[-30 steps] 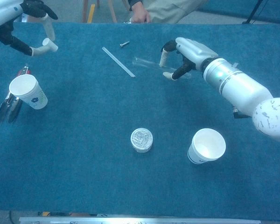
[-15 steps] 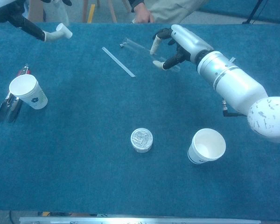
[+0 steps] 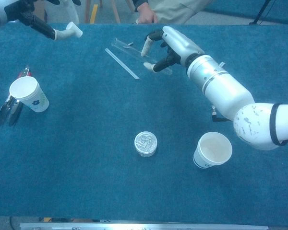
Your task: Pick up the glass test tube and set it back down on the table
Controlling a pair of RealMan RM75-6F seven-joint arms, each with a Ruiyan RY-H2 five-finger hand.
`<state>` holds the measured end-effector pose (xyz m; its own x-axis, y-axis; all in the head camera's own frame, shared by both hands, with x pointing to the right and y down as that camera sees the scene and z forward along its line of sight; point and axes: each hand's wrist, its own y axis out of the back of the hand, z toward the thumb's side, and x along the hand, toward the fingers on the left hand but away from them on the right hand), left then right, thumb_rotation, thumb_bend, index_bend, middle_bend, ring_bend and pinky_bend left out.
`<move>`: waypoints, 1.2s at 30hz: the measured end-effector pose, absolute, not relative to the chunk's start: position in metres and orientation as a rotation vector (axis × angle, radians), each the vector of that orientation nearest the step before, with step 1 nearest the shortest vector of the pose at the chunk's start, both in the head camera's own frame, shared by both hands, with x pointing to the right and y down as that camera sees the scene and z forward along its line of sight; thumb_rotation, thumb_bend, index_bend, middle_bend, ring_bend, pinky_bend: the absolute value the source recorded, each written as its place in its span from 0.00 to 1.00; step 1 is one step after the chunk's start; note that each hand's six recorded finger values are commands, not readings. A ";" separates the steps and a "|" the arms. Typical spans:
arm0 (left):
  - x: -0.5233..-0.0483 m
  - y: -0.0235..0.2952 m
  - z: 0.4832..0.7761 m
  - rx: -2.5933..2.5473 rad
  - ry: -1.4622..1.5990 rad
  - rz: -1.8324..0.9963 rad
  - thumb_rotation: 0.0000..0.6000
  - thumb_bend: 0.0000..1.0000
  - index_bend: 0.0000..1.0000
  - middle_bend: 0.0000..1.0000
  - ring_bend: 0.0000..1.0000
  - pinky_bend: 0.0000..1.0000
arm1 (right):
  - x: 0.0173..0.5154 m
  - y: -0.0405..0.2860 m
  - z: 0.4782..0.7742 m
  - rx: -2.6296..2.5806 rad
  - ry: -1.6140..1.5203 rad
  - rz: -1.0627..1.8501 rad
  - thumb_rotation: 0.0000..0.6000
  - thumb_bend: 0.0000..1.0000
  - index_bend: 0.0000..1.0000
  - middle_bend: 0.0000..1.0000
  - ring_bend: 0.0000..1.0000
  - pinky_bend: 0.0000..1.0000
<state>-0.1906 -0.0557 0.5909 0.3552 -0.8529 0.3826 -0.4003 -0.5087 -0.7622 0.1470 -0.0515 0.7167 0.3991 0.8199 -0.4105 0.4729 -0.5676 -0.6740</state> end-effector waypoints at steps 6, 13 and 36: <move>-0.187 -0.059 0.592 -2.089 1.135 -1.058 1.00 0.32 0.52 0.18 0.00 0.06 | 0.134 -0.052 0.717 -2.216 -1.131 1.011 1.00 0.29 0.66 0.22 0.08 0.20; -0.183 -0.060 0.594 -2.115 1.178 -1.046 1.00 0.32 0.52 0.18 0.00 0.06 | 0.122 -0.051 0.719 -2.224 -1.157 1.000 1.00 0.29 0.66 0.22 0.08 0.20; -0.175 -0.057 0.610 -2.212 1.277 -1.034 1.00 0.32 0.51 0.18 0.00 0.06 | 0.105 -0.049 0.718 -2.244 -1.202 0.960 1.00 0.29 0.66 0.22 0.08 0.20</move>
